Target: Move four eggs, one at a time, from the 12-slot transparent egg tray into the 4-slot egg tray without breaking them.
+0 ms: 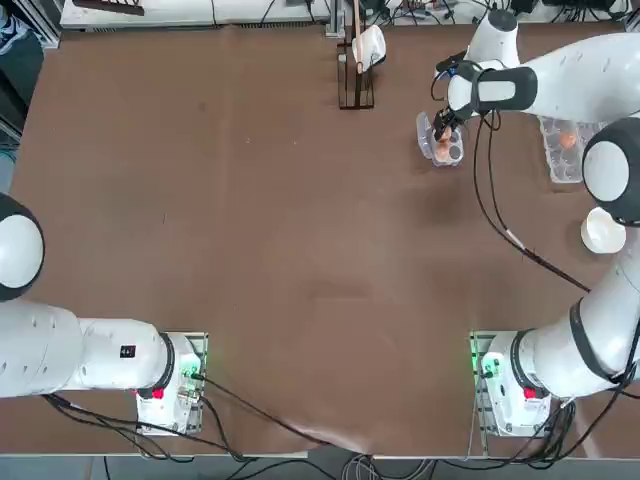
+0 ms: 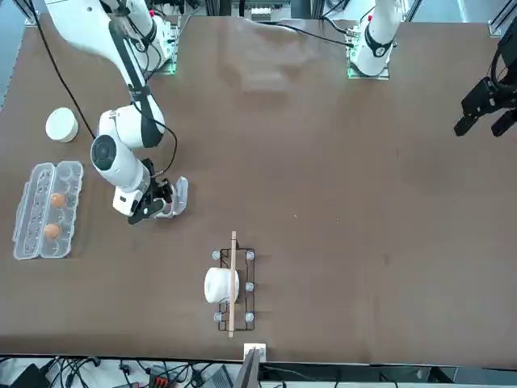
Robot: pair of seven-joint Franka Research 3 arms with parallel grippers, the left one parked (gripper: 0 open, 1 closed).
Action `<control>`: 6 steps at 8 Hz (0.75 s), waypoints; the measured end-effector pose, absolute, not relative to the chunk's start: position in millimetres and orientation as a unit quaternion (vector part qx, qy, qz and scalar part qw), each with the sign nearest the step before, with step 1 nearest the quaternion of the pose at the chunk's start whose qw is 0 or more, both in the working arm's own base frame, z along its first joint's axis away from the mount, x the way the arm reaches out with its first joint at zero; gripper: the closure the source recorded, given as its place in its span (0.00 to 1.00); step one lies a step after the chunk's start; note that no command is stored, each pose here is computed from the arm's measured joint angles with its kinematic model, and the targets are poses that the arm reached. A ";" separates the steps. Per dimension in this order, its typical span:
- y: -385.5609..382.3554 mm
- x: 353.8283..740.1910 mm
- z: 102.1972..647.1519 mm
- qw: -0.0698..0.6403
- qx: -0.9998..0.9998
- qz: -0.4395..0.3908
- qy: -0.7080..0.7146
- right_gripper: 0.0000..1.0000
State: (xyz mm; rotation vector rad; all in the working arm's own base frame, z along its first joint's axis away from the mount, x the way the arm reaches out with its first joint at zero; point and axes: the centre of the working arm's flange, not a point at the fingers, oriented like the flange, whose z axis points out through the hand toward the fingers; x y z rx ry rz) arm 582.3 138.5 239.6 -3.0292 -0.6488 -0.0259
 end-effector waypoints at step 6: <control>141.0 584.7 251.9 0.022 -0.976 -0.006 -0.215 0.00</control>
